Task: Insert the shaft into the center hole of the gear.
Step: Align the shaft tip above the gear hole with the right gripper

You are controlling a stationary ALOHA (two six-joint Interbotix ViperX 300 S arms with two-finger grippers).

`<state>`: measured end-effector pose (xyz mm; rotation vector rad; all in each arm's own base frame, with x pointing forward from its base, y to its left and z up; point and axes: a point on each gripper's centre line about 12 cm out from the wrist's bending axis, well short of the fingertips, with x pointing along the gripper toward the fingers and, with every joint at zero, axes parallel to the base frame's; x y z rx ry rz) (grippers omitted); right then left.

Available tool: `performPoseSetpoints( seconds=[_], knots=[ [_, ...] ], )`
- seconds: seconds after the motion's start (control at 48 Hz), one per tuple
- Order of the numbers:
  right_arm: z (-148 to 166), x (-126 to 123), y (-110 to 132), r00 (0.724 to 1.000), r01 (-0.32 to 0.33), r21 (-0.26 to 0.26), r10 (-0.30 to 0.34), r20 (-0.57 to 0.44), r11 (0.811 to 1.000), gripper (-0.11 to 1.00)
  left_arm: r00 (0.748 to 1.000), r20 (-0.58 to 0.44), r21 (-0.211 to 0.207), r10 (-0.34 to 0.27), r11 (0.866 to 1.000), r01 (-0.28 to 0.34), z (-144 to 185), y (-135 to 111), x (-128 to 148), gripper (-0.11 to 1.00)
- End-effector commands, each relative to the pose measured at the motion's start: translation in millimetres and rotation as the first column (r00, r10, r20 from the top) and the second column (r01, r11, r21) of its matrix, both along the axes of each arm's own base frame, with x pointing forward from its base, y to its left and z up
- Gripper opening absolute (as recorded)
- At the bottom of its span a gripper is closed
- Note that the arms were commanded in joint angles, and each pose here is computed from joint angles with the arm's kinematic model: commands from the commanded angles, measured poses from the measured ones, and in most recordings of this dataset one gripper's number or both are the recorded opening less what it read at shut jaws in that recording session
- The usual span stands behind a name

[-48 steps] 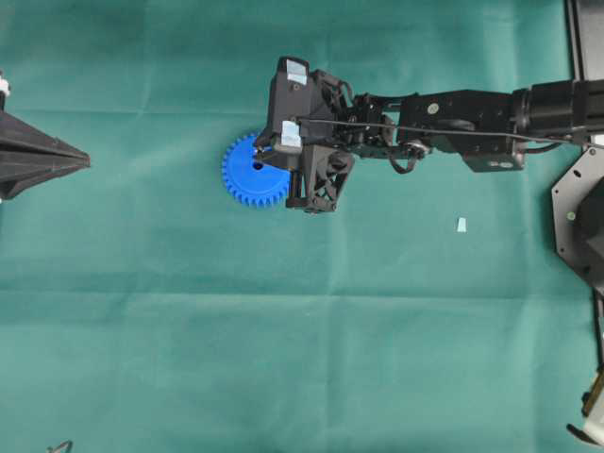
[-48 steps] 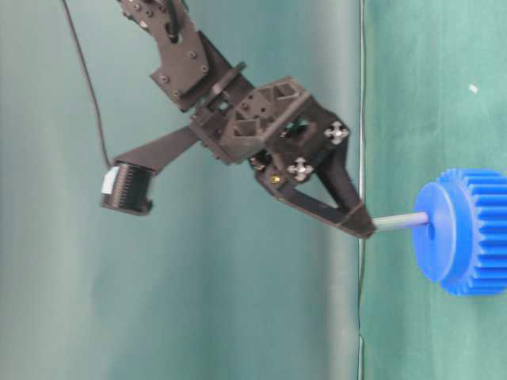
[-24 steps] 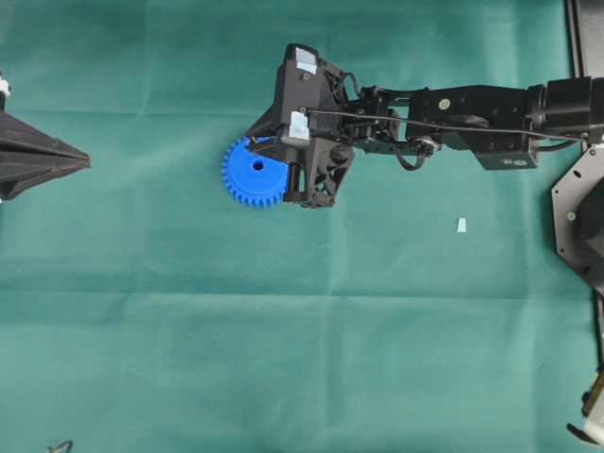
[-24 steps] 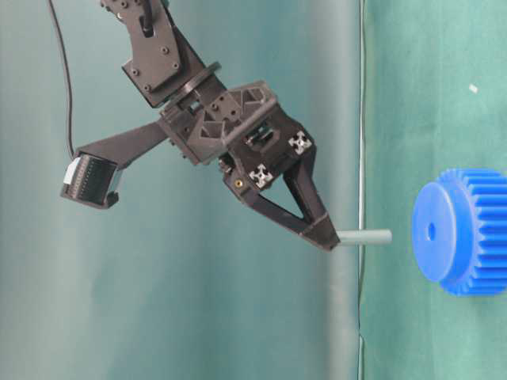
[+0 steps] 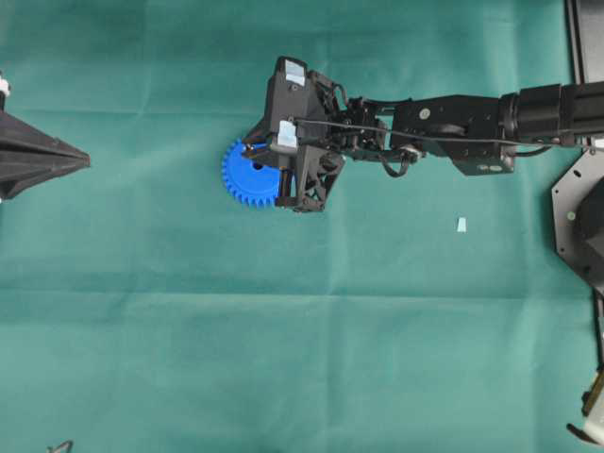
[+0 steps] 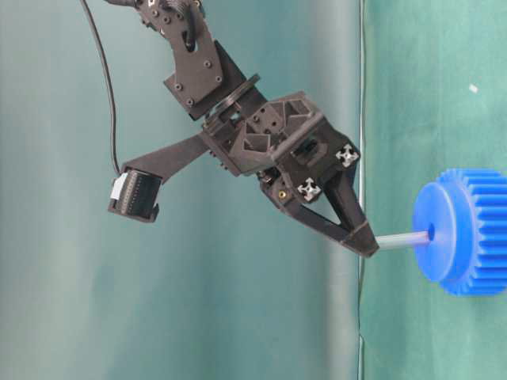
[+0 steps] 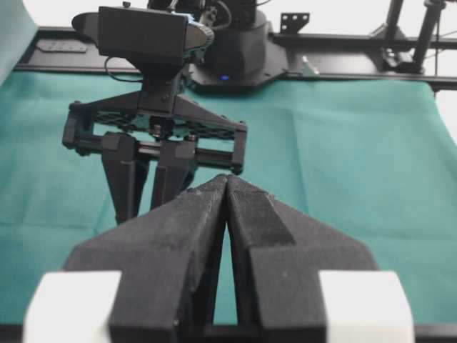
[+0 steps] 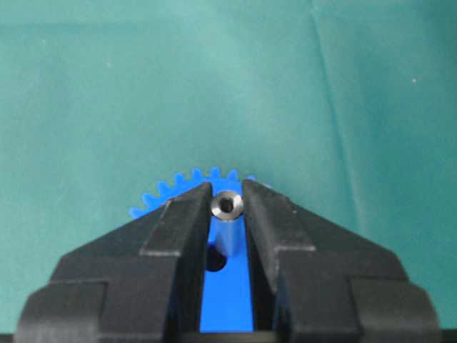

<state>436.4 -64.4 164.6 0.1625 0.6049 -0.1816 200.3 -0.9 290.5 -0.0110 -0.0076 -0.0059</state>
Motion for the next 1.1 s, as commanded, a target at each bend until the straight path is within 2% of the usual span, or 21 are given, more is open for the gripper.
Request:
performPoseSetpoints(
  seconds=[0.0,0.312,1.082],
  knots=[
    [13,4,1,0.999,0.000,-0.002,0.000,0.037,1.000,0.16,1.000,0.028,0.001,0.000,1.000,0.000,11,0,3,0.00],
    [45,-2,1,0.995,0.000,-0.013,0.002,0.102,1.000,0.16,1.000,0.029,0.003,0.001,1.000,-0.001,12,0,3,0.00],
    [3,-2,6,1.000,0.011,0.034,-0.011,0.009,0.999,0.16,1.000,0.029,0.003,-0.001,1.000,0.001,12,0,3,0.00]
  ],
)
